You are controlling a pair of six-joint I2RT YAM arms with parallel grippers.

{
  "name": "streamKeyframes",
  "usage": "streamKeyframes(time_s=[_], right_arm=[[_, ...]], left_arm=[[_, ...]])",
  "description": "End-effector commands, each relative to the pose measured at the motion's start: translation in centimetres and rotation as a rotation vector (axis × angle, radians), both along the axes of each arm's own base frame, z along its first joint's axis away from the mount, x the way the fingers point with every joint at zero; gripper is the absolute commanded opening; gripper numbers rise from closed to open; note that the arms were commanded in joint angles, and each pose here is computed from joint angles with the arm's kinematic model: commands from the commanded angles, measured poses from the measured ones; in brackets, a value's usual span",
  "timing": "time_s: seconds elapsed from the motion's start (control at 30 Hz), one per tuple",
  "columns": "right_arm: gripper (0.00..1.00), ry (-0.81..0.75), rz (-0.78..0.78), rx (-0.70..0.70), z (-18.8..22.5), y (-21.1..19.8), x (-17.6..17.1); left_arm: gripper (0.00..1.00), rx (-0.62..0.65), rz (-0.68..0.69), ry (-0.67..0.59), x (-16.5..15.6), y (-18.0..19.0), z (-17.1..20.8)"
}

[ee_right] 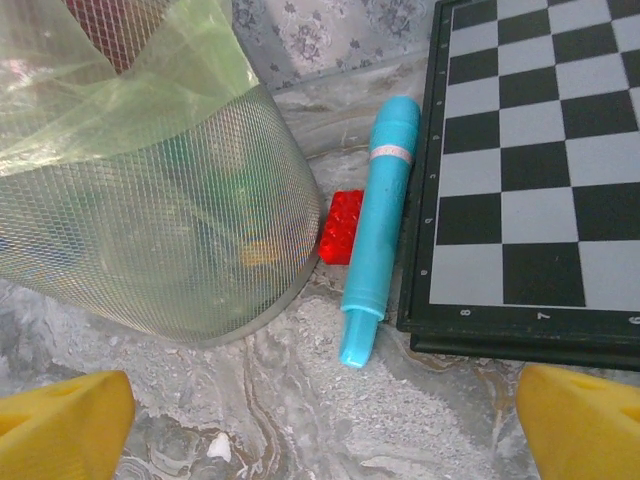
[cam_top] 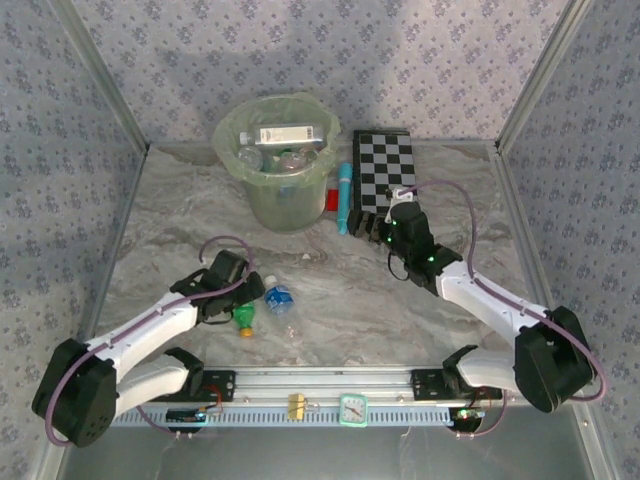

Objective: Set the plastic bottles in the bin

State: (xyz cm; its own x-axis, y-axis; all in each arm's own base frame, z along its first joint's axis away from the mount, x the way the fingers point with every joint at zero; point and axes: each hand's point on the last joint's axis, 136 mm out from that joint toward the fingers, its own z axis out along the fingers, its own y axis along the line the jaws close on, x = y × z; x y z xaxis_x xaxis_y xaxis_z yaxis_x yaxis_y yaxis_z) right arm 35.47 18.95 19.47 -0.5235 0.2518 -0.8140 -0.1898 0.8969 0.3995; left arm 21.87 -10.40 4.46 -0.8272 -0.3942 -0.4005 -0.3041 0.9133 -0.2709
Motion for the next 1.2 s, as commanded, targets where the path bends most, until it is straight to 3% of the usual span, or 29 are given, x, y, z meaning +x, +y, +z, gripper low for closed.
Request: streamKeyframes(time_s=[0.0, 0.23, 0.43, 0.67, 0.9, 1.17], right_arm=[[1.0, 0.003, -0.006, 0.055, 0.5, 0.6, 0.8], [1.0, 0.015, -0.007, 0.062, 0.1, 0.6, 0.7], [1.0, 0.016, -0.006, 0.059, 0.1, 0.6, 0.7], [1.0, 0.02, -0.007, 0.059, 0.1, 0.5, 0.6], [1.0, 0.019, -0.001, 0.065, 0.0, 0.7, 0.6], [1.0, 0.028, 0.019, 0.088, -0.3, 1.3, 0.6]], left_arm=[[0.88, 0.019, 0.019, -0.026, 0.5, 0.1, 0.0], [0.68, 0.052, 0.021, -0.025, 0.5, 0.6, -0.7], [0.63, 0.062, 0.022, -0.039, 0.7, 0.7, -0.8], [0.47, 0.081, 0.033, -0.064, 0.9, 1.2, 0.0], [0.48, 0.041, 0.104, -0.298, 3.4, 2.5, 7.4], [0.48, -0.046, 0.08, -0.648, 7.6, 2.3, 20.1]])
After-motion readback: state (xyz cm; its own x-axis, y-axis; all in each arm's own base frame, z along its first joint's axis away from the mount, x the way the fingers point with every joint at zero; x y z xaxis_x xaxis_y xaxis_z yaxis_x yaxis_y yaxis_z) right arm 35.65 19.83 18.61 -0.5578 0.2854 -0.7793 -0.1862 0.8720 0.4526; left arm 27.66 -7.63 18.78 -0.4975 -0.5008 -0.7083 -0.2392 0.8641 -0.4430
